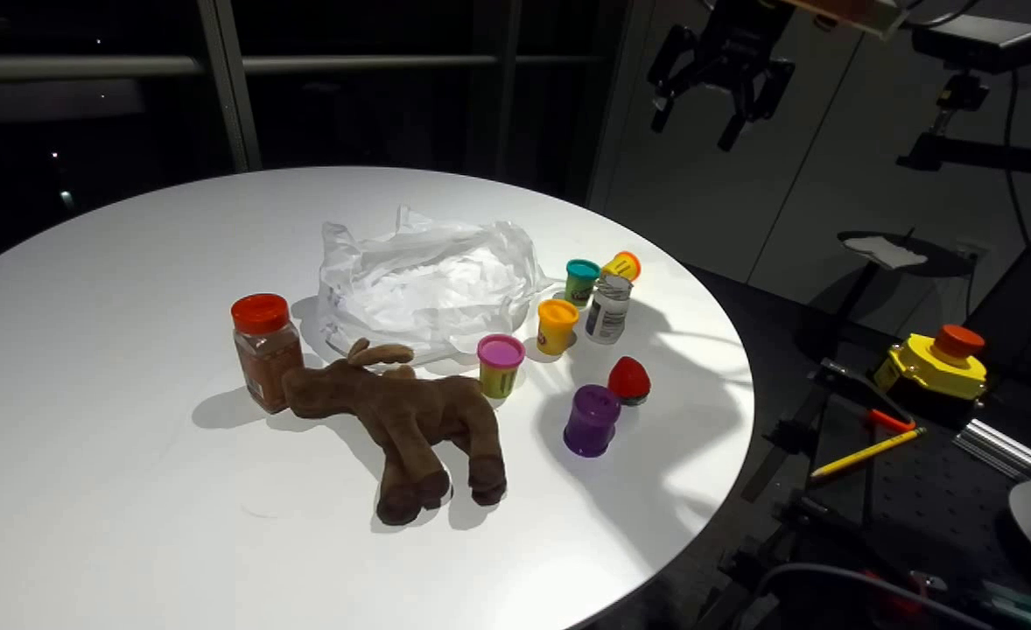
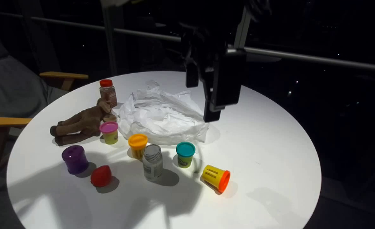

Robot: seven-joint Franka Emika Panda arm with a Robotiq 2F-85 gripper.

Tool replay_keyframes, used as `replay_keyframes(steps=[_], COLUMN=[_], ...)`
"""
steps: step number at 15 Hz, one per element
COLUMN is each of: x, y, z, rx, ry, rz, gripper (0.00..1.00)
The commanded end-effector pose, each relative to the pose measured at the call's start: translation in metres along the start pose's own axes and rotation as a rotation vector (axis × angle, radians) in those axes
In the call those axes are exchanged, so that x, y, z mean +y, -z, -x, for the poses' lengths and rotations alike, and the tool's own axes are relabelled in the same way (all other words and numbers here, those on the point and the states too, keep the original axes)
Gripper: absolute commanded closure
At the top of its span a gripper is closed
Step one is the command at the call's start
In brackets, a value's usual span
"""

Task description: Put all the objects on the table into the white plastic bag

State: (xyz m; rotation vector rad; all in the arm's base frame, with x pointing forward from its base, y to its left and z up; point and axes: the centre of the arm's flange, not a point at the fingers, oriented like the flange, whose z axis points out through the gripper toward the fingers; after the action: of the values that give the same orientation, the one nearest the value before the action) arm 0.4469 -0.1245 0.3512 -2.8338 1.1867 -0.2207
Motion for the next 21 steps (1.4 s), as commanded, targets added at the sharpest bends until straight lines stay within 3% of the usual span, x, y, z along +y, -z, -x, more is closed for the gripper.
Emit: replay_keyframes(steps=[1, 8, 9, 21], x=[0.007, 0.014, 0.019, 0.017], y=[-0.033, -0.079, -0.078, -0.088], z=[0.000, 0.004, 0.011, 0.008], rx=[-0.045, -0.203, -0.173, -0.186], ry=[-0.081, -0.159, -0.142, -0.151], rz=[-0.002, 0.029, 0.040, 0.040], gripper=[0.00, 0.00, 0.00, 0.00])
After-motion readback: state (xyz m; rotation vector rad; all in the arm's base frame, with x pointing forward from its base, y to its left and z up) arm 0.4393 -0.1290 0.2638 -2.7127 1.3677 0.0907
